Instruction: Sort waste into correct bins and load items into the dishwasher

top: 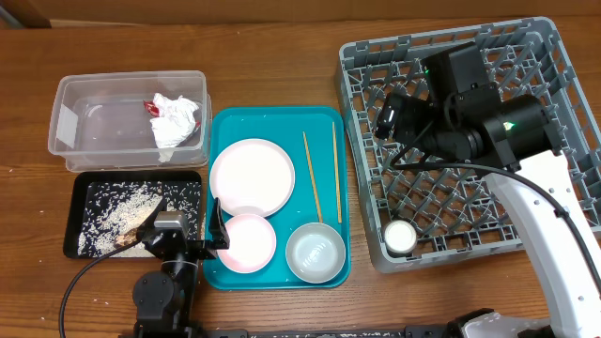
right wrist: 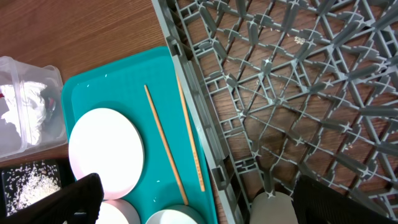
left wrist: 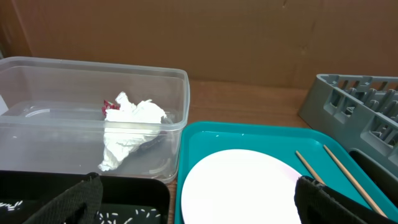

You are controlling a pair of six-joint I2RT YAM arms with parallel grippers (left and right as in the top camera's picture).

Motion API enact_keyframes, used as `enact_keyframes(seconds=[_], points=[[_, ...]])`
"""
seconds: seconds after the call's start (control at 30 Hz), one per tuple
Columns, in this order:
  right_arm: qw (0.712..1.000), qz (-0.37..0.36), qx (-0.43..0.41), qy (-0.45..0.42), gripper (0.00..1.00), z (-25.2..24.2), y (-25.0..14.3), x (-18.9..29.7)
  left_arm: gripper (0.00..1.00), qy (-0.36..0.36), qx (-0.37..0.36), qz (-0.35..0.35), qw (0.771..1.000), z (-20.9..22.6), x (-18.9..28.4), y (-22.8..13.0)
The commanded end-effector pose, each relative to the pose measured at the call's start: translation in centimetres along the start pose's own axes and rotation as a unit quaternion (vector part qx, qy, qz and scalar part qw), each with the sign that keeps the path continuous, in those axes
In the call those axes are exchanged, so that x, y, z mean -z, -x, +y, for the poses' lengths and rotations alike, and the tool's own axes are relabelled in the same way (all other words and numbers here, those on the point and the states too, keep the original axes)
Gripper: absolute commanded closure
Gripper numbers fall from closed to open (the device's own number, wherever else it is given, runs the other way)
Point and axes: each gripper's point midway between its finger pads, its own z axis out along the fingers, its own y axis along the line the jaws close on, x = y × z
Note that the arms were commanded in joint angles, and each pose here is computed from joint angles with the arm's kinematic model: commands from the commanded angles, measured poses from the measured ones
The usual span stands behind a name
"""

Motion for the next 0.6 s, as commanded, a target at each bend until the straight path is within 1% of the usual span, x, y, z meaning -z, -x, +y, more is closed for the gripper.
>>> enact_keyframes(seconds=[0.0, 0.1, 0.13, 0.17, 0.2, 0.23, 0.27, 0.3, 0.33, 0.43, 0.5, 0.57], points=[[1.0, -0.004, -0.001, 0.015, 0.0, 0.7, 0.2, 0.4, 0.0, -0.001, 0.005, -0.003, 1.0, 0.0, 0.0, -0.1], [0.998, -0.02, 0.001, 0.056, 0.0, 2.4, 1.2, 0.6, 0.0, -0.001, 0.005, -0.004, 1.0, 0.0, 0.0, -0.1], [0.995, -0.008, 0.005, 0.1, 0.04, 4.1, 1.0, 0.8, 0.0, -0.001, 0.005, -0.003, 1.0, 0.0, 0.0, -0.1], [0.985, 0.02, 0.031, 0.17, 0.07, 6.9, -0.1, 1.1, 0.0, -0.001, 0.005, -0.004, 1.0, 0.0, 0.0, -0.1], [0.974, 0.042, 0.07, 0.212, 0.06, 8.9, -1.4, 1.2, 0.0, -0.001, 0.005, -0.003, 1.0, 0.0, 0.0, -0.1], [0.97, 0.053, 0.088, 0.218, 0.06, 9.9, -2.4, 0.8, 0.0, -0.001, 0.005, -0.003, 1.0, 0.0, 0.0, -0.1], [0.972, 0.075, 0.116, 0.188, 0.1, 10.8, -4.7, -1.2, 0.0, -0.001, 0.005, -0.003, 1.0, 0.0, 0.0, -0.1], [0.974, 0.09, 0.135, 0.159, 0.11, 11.1, -6.1, -2.7, 0.0, -0.001, 0.005, -0.003, 1.0, 0.0, 0.0, -0.1], [0.974, 0.106, 0.166, 0.108, 0.15, 11.1, -8.2, -5.1, 0.0, -0.001, 0.005, -0.003, 1.0, 0.0, 0.0, -0.1], [0.973, 0.114, 0.202, 0.007, 0.27, 9.9, -9.7, -9.9, 0.0, -0.001, 0.005, -0.003, 1.0, 0.0, 0.0, -0.1], [0.968, 0.137, 0.209, -0.01, 0.33, 9.7, -10.6, -12.7, 0.0, -0.001, 0.005, -0.003, 1.0, 0.0, 0.0, -0.1], [0.951, 0.187, 0.245, 0.03, 0.33, 10.8, -12.7, -14.3, 0.0, -0.001, 0.005, -0.003, 1.0, 0.0, 0.0, -0.1]])
